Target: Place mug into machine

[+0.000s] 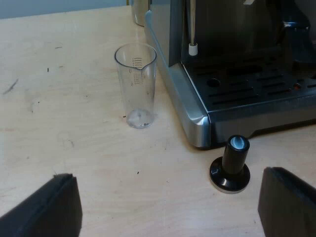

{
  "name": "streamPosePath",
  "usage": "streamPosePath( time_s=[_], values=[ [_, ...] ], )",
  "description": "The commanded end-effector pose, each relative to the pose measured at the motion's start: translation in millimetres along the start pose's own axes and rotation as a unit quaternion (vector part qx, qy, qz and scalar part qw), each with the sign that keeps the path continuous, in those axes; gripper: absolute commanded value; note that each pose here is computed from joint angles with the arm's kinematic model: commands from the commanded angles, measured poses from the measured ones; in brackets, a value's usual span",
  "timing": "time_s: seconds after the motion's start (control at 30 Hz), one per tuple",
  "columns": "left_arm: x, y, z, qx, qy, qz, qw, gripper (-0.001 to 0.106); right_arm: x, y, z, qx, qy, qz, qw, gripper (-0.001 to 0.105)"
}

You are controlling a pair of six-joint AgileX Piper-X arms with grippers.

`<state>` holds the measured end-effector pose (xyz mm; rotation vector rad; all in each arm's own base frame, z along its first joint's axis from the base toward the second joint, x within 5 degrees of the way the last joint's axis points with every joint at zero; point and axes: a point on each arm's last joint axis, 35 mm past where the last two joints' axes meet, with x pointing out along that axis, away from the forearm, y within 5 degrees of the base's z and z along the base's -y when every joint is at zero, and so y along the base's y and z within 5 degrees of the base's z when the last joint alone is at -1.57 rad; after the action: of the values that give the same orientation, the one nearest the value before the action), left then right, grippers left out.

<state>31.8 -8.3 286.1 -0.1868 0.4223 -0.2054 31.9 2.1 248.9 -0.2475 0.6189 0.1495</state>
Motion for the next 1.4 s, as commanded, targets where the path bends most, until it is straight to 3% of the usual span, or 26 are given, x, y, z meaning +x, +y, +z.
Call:
streamPosePath(
  time_s=[0.03,0.33,0.47,0.73,1.0,1.07,1.4],
  values=[
    [1,-0.4,2,-0.001,-0.001,-0.004,1.0,0.079,0,-1,2,0.0,0.0,-0.004,1.0,0.067],
    [1,-2.6,2,-0.021,0.003,-0.034,0.9992,0.079,0,-2,2,-0.001,-0.002,-0.012,0.9999,0.067],
    [-3,-6.5,6,-0.031,0.002,-0.07,0.9971,0.079,-5,-3,5,-0.001,-0.004,-0.025,0.9997,0.067],
    [-5,-13.9,26,-0.018,0.018,-0.11,0.9936,0.079,-19,-4,13,-0.003,-0.022,-0.031,0.9993,0.067],
    [8,-26.0,50,0.006,0.018,-0.176,0.9841,0.079,-28,-5,21,-0.002,-0.016,-0.028,0.9995,0.058],
    [17,-33.2,56,0.018,0.024,-0.211,0.9771,0.079,-26,-8,30,-0.002,-0.002,-0.017,0.9998,0.053],
    [44,-59.3,65,0.05,0.043,-0.298,0.9523,0.079,-14,-15,59,-0.013,0.006,0.031,0.9994,0.054]
  ],
)
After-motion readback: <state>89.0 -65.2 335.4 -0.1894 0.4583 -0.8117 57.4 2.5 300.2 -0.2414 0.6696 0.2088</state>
